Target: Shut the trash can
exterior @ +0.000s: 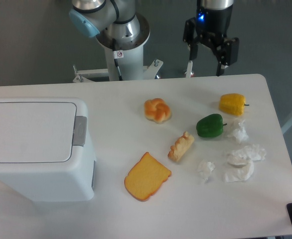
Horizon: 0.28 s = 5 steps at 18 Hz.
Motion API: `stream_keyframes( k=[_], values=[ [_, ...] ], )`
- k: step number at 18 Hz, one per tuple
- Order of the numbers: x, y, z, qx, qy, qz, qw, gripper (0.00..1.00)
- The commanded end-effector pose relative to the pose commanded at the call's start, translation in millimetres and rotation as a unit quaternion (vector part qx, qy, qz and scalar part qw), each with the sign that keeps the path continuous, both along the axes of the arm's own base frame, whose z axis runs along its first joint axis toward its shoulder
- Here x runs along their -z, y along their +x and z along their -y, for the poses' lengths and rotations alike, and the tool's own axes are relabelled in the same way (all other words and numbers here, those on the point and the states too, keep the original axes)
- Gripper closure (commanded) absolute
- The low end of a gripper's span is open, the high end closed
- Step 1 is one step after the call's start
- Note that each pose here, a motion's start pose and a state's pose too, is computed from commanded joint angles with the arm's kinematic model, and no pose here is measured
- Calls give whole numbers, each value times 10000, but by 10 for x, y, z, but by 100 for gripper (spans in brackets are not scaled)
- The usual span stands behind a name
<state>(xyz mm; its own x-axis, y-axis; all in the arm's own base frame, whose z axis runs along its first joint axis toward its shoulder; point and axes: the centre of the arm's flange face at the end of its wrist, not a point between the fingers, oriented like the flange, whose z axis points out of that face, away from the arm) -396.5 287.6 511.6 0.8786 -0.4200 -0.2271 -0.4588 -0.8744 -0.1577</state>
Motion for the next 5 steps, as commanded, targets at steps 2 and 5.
stream_keyframes(
  k=[2,5],
  values=[
    [-4,32,-34,45,102,25,9999,0],
    [-20,62,-34,55,185,36,9998,0]
  ],
)
